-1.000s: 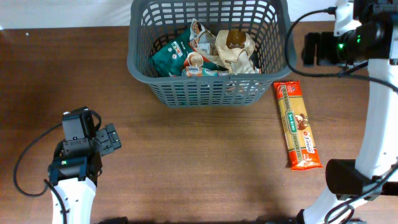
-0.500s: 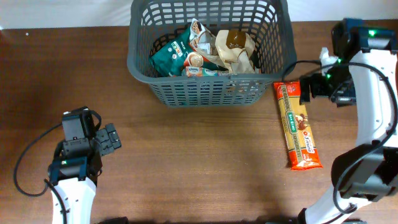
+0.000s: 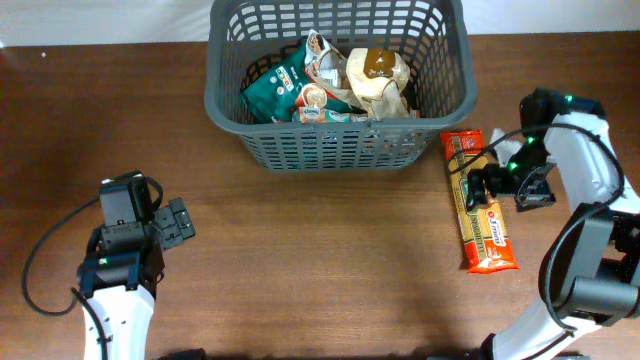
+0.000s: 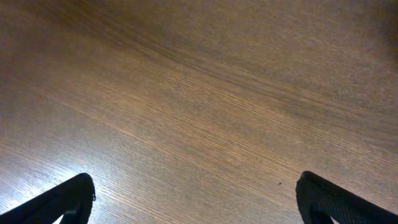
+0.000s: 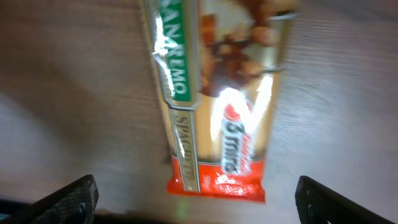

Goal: Pack container
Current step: 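Move the right gripper down onto the San Remo spaghetti box, then grasp the spaghetti box with the right gripper and lift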

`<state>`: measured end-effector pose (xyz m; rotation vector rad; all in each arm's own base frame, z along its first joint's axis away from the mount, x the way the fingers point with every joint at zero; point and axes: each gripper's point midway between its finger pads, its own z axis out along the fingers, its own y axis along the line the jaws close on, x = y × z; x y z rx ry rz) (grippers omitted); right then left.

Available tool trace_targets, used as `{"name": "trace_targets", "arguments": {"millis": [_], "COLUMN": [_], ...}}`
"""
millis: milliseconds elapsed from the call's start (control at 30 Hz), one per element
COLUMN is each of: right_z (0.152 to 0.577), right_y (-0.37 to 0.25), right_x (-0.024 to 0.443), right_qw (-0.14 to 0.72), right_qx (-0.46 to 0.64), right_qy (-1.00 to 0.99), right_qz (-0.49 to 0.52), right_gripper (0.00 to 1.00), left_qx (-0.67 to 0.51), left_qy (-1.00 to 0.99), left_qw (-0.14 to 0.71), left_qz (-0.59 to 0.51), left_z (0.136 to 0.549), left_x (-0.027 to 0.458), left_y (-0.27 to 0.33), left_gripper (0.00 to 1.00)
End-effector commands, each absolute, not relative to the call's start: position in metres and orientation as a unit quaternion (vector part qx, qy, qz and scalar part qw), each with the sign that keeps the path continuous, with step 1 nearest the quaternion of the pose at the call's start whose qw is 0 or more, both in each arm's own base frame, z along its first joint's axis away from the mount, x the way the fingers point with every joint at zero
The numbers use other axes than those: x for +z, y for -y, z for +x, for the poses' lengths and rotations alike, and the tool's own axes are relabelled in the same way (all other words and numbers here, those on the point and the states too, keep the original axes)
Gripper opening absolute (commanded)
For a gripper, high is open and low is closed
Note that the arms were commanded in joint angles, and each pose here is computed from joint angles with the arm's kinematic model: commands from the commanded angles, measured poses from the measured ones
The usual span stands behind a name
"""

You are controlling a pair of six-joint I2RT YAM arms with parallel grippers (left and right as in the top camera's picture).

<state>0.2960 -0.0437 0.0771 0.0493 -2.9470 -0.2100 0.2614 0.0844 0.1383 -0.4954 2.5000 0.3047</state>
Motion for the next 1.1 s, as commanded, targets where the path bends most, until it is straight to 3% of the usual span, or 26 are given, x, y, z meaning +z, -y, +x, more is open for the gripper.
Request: {"name": "trace_targets", "arguments": {"millis": [0,533,733,1067], "right_z": [0.291,0.296,0.297,0.295], "right_y": [0.032,0.025,0.047,0.051], "right_x": [0.064,0.024,0.02,0.02], "right_qw": [0.091,0.044,0.057,0.063], "right_qx": [-0.107,-0.124,-0.056,-0.044], "right_qy": [0.988,0.984,0.995,0.996], "right_qz": [0.061,0.116,0.062,0.043], "right_gripper": [0.99,0.99,0.99,0.99], "left_qx": [0.108,0.108,0.108,0.108], "left_qy": [-0.934,-0.934,-0.934,-0.933], "left_qw": [0.282,0.282,0.282,0.284], "left_qz": [-0.191,-0.191,-0.191,-0.191], "left_z": [0.261,0.261,0.261,0.262], "left_x": [0.136,0.136,0.136,0.136], "left_y": [-0.084,-0.084,-0.084,-0.084], "left_gripper": [0.99,0.99,0.99,0.99]}}
